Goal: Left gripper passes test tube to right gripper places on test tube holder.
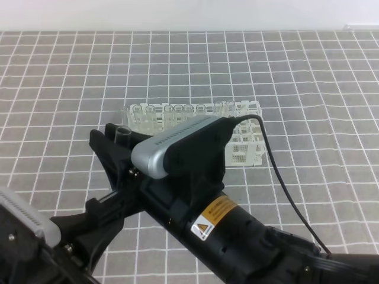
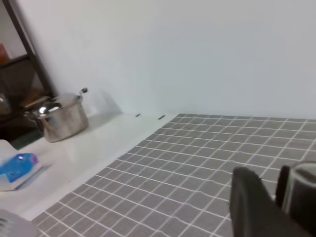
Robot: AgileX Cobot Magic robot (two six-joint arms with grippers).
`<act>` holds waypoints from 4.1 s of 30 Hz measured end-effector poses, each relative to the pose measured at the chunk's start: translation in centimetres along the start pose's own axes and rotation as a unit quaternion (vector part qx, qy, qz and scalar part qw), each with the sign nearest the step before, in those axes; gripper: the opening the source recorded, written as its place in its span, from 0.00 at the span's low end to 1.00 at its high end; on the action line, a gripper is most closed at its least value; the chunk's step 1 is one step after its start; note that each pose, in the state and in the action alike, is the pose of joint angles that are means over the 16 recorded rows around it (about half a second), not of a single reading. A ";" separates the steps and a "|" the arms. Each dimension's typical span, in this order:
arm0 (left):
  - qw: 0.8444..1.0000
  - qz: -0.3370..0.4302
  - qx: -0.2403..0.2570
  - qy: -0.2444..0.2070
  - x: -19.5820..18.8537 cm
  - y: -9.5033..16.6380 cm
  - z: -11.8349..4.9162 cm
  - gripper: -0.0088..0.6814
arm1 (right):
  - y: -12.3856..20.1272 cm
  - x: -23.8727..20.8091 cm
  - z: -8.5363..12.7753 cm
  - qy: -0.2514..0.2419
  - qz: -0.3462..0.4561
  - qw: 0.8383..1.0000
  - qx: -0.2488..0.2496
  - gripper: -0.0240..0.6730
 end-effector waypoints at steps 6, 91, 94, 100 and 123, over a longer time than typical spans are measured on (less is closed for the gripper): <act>1.000 0.000 -0.002 0.000 0.0 0.0 0.0 0.12 | 0.0 0.0 0.1 -0.004 0.001 1.000 -0.001 0.17; 0.987 -0.060 -0.030 0.147 -5.7 5.7 0.3 0.01 | -1.9 -2.7 -6.4 0.077 0.141 0.978 -0.135 0.15; 0.987 -0.060 -0.030 0.147 -5.7 5.7 0.3 0.01 | -2.7 -3.3 -8.7 0.109 0.138 0.975 -0.134 0.15; 0.987 -0.060 -0.030 0.147 -5.7 5.7 0.3 0.01 | -4.5 -4.6 -13.7 0.166 0.102 0.973 -0.123 0.15; 0.987 -0.061 -0.030 0.146 -5.7 5.6 0.3 0.01 | 0.8 -1.5 -22.0 0.161 0.008 0.978 -0.135 0.15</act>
Point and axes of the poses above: a point on each arm's last joint axis where the gripper is mounted, x pointing out along that axis toward the gripper, z along the wrist's bending axis when the last joint is at zero, y = z × x, the point moved 4 cm from there along x, pointing out along that axis toward the gripper, and after that the axes turned 12 degrees about -x, right-handed, at the moved point
